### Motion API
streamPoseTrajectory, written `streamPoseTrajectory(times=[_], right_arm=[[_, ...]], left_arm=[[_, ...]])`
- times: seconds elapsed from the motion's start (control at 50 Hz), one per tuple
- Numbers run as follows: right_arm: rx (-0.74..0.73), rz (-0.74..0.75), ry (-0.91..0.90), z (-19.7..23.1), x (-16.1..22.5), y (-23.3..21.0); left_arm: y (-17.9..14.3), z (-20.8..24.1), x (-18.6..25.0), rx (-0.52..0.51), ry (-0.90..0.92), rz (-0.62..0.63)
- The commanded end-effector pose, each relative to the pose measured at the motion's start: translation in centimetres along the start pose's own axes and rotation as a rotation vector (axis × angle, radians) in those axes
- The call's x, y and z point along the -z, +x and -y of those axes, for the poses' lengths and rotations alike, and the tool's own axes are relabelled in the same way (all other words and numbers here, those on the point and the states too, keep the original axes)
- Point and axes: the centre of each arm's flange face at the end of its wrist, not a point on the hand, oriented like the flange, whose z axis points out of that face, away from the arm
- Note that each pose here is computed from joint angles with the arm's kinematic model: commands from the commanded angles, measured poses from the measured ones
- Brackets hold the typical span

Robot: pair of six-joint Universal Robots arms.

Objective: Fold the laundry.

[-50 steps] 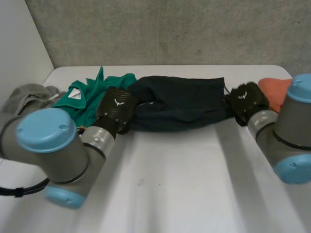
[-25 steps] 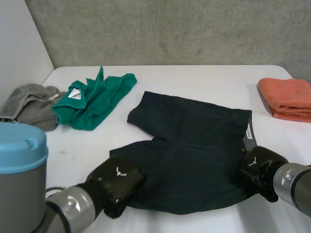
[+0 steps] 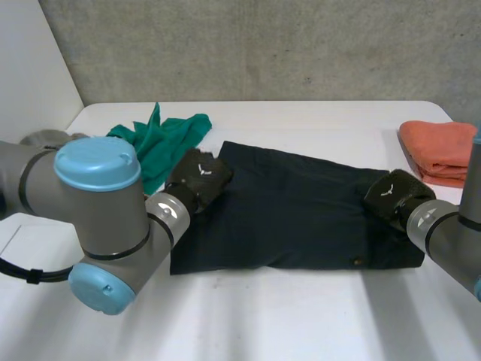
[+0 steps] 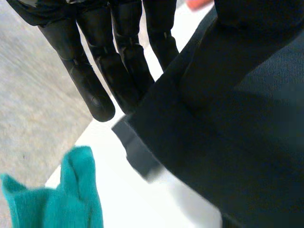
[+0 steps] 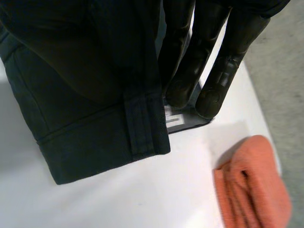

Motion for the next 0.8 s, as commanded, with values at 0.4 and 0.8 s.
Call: streamPoseTrajectory(times=[0.4, 0.8], right_arm=[[0.054, -0.131, 0.055, 1.9, -6.5, 3.1], [-0.077, -0.961, 0.788, 14.4, -4.5, 16.5]], left_arm=[[-2.2, 0.3, -5.2, -0.174, 0.049, 0.133], [-15.3, 17.8, -3.6, -0.124, 0.832, 0.799]])
